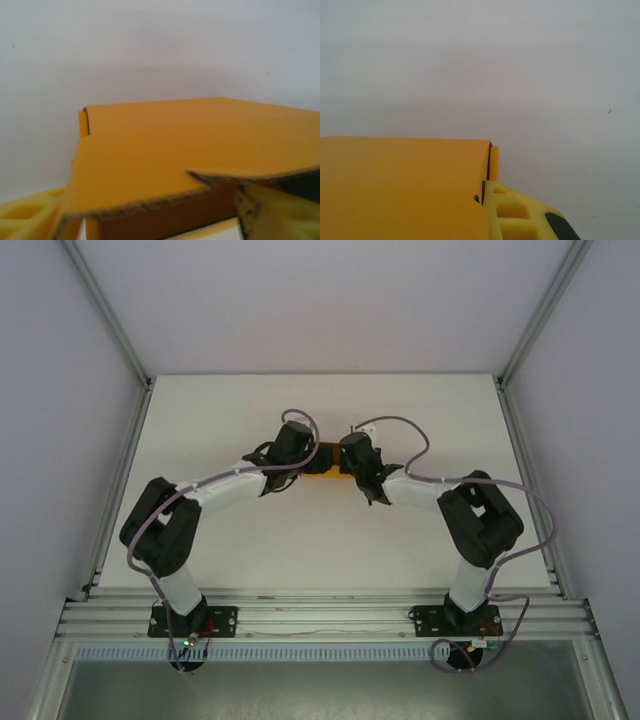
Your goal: Assemble paper box
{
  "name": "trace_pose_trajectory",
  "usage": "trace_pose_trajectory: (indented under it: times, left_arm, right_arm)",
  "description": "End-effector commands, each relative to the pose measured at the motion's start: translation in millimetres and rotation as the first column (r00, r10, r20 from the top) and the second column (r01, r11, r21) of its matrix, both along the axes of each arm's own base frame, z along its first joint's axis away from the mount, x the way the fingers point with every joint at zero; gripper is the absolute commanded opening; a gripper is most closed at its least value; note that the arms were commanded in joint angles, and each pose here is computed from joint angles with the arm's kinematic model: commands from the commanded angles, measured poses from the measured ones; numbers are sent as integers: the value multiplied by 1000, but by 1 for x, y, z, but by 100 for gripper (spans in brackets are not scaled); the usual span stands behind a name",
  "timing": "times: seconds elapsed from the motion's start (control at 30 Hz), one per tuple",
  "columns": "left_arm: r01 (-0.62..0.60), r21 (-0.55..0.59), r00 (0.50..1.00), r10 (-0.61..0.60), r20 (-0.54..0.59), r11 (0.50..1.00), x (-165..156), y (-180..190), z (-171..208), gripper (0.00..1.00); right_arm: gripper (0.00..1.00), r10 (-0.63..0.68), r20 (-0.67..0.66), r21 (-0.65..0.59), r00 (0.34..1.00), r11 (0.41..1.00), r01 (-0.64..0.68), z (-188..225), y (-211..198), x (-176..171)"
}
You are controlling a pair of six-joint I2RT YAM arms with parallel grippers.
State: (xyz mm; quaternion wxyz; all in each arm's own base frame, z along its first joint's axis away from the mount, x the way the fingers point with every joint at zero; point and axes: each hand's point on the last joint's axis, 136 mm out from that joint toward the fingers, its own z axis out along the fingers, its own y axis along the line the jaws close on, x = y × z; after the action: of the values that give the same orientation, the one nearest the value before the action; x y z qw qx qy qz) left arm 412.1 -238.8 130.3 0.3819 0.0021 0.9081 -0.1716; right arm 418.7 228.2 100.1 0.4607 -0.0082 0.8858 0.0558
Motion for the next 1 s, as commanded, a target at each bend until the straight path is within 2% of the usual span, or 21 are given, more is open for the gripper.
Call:
trace_pose_trajectory:
  times: [0.0,0.1,0.2,0.3,0.4,0.53,0.77,0.87,0.97]
  left_arm:
    - [-8,4,1000,8,4,1000,-14,9,19,99]
    - [-58,31,998,57,26,998,-20,24,30,100]
    - [-157,71,987,155,33,985,-20,46,40,100]
    - [-259,96,963,265,-48,961,-18,69,42,100]
    - [-294,43,951,296,-88,955,-5,79,43,100]
    - [-253,-100,961,238,-144,962,16,73,34,100]
    - [-126,-161,966,84,-246,979,32,47,0,100]
    - [-83,-207,958,20,-287,975,30,33,-15,94]
    - [-87,-208,949,18,-316,974,26,32,-31,87]
  right_arm:
    - [0,26,-43,-83,999,996,-29,-18,-3,-16]
    - [0,37,-32,-96,999,995,-40,-20,-1,-19]
    - [2,72,-18,-123,997,990,-74,-22,3,-22]
    - [3,70,-14,-147,997,987,-71,-25,0,-25]
    - [3,72,-8,-157,997,985,-73,-28,-1,-27]
    - [6,67,-30,-190,997,979,-71,-35,-4,-30]
    - [9,66,-26,-188,997,980,-70,-31,-2,-36]
    - [11,75,-34,-190,997,979,-80,-29,1,-39]
    - [16,84,-26,-194,996,977,-88,-24,5,-43]
